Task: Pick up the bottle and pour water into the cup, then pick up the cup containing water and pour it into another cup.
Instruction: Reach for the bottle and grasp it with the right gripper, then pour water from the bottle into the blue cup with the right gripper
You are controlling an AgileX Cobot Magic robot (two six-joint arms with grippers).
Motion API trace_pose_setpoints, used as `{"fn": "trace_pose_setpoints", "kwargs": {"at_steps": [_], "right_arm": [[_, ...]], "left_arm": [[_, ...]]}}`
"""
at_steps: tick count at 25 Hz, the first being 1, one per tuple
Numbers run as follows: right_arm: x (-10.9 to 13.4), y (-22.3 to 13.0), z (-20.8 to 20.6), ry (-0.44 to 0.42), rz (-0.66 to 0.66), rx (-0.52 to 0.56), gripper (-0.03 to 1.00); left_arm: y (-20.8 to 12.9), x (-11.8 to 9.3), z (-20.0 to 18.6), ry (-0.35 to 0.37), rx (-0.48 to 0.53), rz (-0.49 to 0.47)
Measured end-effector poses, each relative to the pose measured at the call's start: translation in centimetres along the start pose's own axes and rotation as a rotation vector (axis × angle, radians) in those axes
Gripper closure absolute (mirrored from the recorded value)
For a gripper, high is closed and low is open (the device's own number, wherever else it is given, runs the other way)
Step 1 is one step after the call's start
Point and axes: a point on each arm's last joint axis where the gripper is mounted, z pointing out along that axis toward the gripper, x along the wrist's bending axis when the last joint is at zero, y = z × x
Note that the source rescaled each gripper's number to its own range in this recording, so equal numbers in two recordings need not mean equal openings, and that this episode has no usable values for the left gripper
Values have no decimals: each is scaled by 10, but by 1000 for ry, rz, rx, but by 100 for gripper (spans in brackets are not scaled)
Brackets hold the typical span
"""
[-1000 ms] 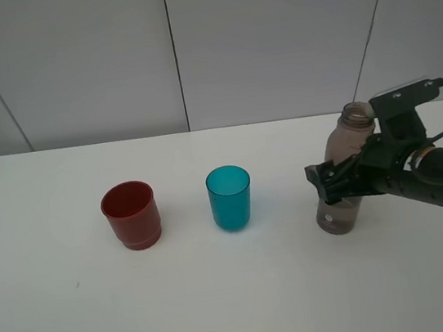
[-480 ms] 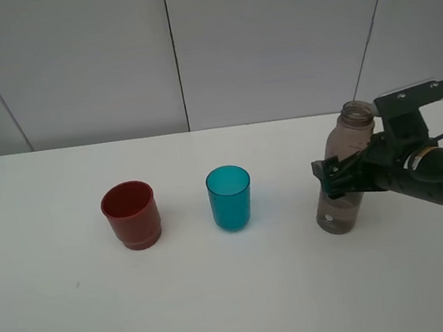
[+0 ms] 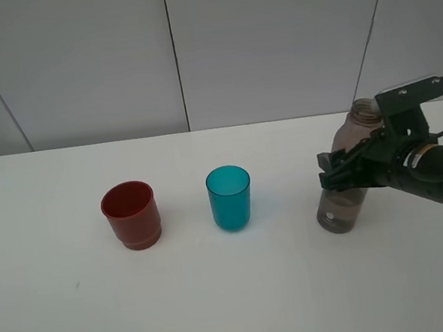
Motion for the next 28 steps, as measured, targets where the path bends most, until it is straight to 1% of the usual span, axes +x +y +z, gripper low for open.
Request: {"fn": "trace_pose_setpoints", "kwargs": {"at_steps": [1, 2, 8, 28], "right_arm": [[0, 0, 0, 0, 0, -3, 95], [0, 0, 0, 0, 2, -3, 95], [0, 0, 0, 0, 2, -4, 95], [4, 2, 0, 48, -69, -23, 96]], "left_arm": [[0, 0, 0, 0, 0, 0], [0, 0, 0, 0, 0, 0], [0, 0, 0, 0, 0, 0], [0, 0, 0, 0, 0, 0]]}}
